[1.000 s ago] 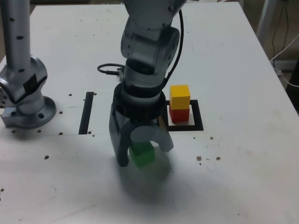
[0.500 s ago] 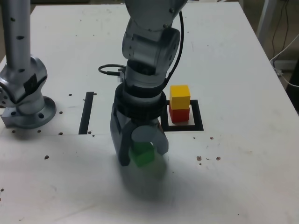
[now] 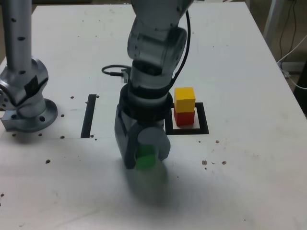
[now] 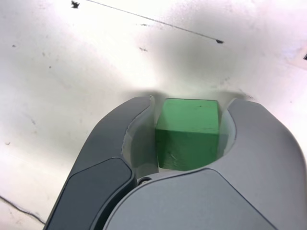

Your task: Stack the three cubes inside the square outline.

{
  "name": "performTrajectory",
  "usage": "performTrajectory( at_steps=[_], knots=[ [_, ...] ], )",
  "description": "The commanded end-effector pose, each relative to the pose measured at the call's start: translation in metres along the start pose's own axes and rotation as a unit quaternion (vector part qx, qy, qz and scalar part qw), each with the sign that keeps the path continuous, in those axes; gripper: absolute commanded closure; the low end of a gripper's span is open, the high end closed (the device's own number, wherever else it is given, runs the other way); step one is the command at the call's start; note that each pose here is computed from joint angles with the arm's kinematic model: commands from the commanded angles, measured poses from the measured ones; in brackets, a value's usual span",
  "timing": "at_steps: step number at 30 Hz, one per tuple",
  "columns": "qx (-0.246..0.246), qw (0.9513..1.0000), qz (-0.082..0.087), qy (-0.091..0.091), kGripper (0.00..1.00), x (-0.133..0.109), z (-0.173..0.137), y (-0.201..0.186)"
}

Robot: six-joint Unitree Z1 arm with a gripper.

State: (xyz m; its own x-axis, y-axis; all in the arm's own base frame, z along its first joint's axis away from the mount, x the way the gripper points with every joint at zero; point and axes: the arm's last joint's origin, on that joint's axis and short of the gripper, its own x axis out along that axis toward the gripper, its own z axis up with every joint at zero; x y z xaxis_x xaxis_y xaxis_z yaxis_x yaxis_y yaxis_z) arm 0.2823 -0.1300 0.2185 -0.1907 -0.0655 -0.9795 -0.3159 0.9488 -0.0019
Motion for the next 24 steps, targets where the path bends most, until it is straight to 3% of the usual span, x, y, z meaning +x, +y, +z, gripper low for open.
performTrajectory(
  at_steps=[1, 6, 14, 19, 24],
  knots=[
    [0.002, 1.0000, -0.003, -0.004, 0.58, -0.010, -0.003, 0.001],
    [0.009, 0.9999, 0.003, -0.010, 0.58, -0.033, -0.014, 0.008],
    [0.062, 0.9971, 0.005, -0.043, 0.58, -0.079, -0.021, 0.029],
    [0.124, 0.9900, 0.027, -0.062, 0.58, -0.107, -0.011, 0.050],
    [0.170, 0.9819, 0.039, -0.073, 0.58, -0.120, 0.011, 0.072]
  ],
)
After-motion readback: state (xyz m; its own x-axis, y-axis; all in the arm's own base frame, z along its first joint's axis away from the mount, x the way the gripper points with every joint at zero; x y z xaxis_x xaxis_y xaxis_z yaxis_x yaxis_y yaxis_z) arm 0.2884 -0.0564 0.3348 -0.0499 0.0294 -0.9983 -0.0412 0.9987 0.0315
